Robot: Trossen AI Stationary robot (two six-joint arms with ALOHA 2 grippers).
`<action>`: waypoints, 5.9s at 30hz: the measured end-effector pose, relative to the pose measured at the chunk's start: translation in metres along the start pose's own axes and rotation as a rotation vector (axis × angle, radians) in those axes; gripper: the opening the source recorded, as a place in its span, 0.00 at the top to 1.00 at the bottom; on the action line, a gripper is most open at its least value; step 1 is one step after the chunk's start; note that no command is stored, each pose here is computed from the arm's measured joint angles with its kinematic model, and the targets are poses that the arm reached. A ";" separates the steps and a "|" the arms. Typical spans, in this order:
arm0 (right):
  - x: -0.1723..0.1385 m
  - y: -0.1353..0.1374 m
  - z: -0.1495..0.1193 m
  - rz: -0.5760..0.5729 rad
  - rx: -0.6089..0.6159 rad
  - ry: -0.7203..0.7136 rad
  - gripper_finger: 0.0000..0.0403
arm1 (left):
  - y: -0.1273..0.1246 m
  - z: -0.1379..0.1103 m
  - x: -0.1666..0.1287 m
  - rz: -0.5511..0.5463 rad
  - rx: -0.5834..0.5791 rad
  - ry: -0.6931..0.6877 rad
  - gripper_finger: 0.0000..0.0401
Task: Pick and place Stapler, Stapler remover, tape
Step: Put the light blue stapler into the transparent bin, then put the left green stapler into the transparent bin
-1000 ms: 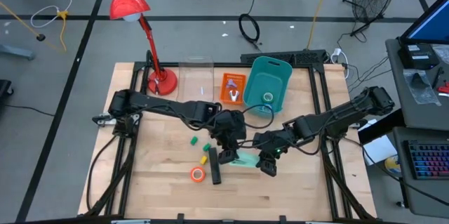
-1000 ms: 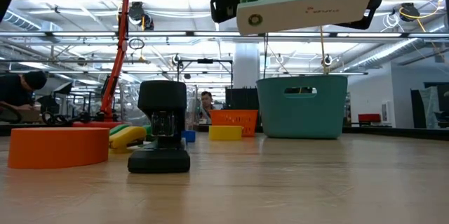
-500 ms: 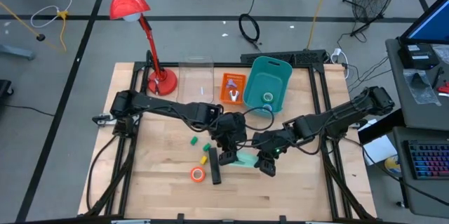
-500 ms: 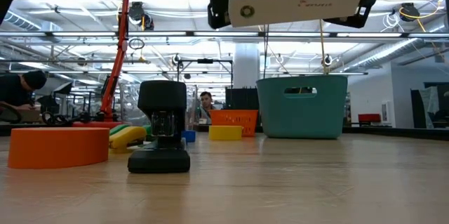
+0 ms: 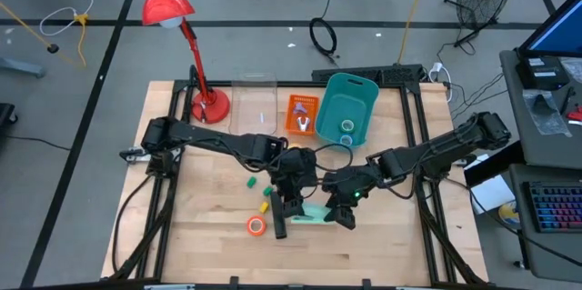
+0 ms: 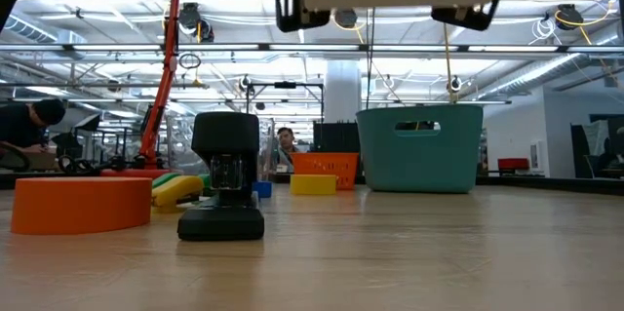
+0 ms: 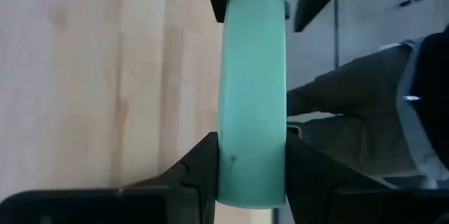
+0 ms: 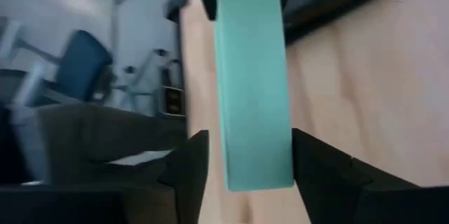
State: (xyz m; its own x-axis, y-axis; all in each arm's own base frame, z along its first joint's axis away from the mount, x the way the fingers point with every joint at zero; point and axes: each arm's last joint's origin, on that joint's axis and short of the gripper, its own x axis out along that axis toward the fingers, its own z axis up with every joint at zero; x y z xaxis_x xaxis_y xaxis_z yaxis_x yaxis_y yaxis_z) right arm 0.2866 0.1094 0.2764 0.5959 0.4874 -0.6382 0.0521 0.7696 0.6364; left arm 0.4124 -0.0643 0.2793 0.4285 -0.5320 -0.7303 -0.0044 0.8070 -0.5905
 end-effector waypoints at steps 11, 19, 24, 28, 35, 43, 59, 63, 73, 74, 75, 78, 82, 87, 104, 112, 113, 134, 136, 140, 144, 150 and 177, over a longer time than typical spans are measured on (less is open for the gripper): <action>-0.006 0.009 0.008 0.109 0.017 -0.069 0.46 | -0.003 -0.006 -0.058 0.086 -0.063 -0.081 0.69; -0.022 0.032 0.013 0.354 -0.028 -0.080 0.46 | 0.033 -0.017 -0.142 0.413 -0.270 -0.263 0.69; -0.031 0.042 0.023 0.444 -0.045 -0.210 0.47 | 0.049 -0.034 -0.177 0.507 -0.359 -0.234 0.69; -0.038 0.047 0.024 0.484 -0.061 -0.244 0.48 | 0.071 -0.035 -0.192 0.622 -0.442 -0.259 0.64; -0.044 0.048 0.023 0.462 -0.058 -0.280 0.48 | 0.110 -0.039 -0.203 0.777 -0.607 -0.270 0.69; -0.046 0.048 0.023 0.444 -0.051 -0.309 0.48 | 0.145 -0.045 -0.201 0.843 -0.725 -0.233 0.67; -0.044 0.047 0.023 0.378 -0.057 -0.364 0.48 | 0.193 -0.059 -0.141 0.826 -0.821 -0.344 0.68; -0.044 0.046 0.023 0.366 -0.052 -0.378 0.48 | 0.203 -0.064 -0.129 0.805 -0.870 -0.411 0.68; -0.044 0.046 0.024 0.350 -0.055 -0.395 0.48 | 0.224 -0.071 -0.084 0.760 -0.878 -0.312 0.66; -0.044 0.046 0.024 0.347 -0.058 -0.397 0.48 | 0.224 -0.070 -0.081 0.743 -0.872 -0.311 0.65; -0.045 0.046 0.024 0.348 -0.059 -0.398 0.48 | 0.224 -0.068 -0.078 0.726 -0.863 -0.318 0.64; -0.045 0.046 0.024 0.347 -0.060 -0.398 0.48 | 0.222 -0.064 -0.075 0.697 -0.840 -0.332 0.61; -0.044 0.046 0.024 0.347 -0.059 -0.398 0.48 | 0.219 -0.063 -0.075 0.698 -0.807 -0.333 0.60; -0.044 0.046 0.024 0.348 -0.057 -0.398 0.48 | 0.210 -0.061 -0.086 0.694 -0.760 -0.364 0.60; -0.043 0.044 0.023 0.329 -0.080 -0.387 0.48 | 0.110 -0.087 -0.156 0.521 -0.554 -0.455 0.59; -0.042 0.040 0.022 0.294 -0.068 -0.359 0.48 | 0.017 -0.127 -0.101 0.593 -0.529 -0.341 0.59; -0.042 0.039 0.022 0.292 -0.068 -0.359 0.48 | 0.008 -0.132 -0.091 0.614 -0.530 -0.333 0.59; -0.043 0.036 0.025 0.284 -0.040 -0.361 0.48 | -0.016 -0.155 -0.066 0.742 -0.605 -0.420 0.59; -0.043 0.036 0.025 0.283 -0.036 -0.362 0.48 | -0.015 -0.154 -0.066 0.743 -0.603 -0.413 0.59; -0.043 0.035 0.025 0.263 -0.029 -0.384 0.48 | -0.012 -0.152 -0.067 0.744 -0.592 -0.397 0.59; -0.043 0.034 0.026 0.228 -0.013 -0.424 0.48 | -0.010 -0.151 -0.068 0.751 -0.564 -0.380 0.59; -0.044 0.031 0.029 0.146 0.016 -0.511 0.48 | -0.003 -0.146 -0.072 0.766 -0.524 -0.349 0.59; -0.043 0.017 0.030 -0.091 0.139 -0.645 0.48 | 0.062 -0.183 -0.017 0.700 -0.365 -0.165 0.59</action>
State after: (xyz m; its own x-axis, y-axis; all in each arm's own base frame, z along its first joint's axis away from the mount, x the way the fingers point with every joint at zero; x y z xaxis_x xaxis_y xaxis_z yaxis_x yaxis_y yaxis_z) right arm 0.2855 0.0890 0.3279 0.9421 0.0447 -0.3323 0.2023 0.7147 0.6695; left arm 0.2392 -0.0517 0.1921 0.3443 0.1339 -0.9292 -0.6039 0.7894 -0.1101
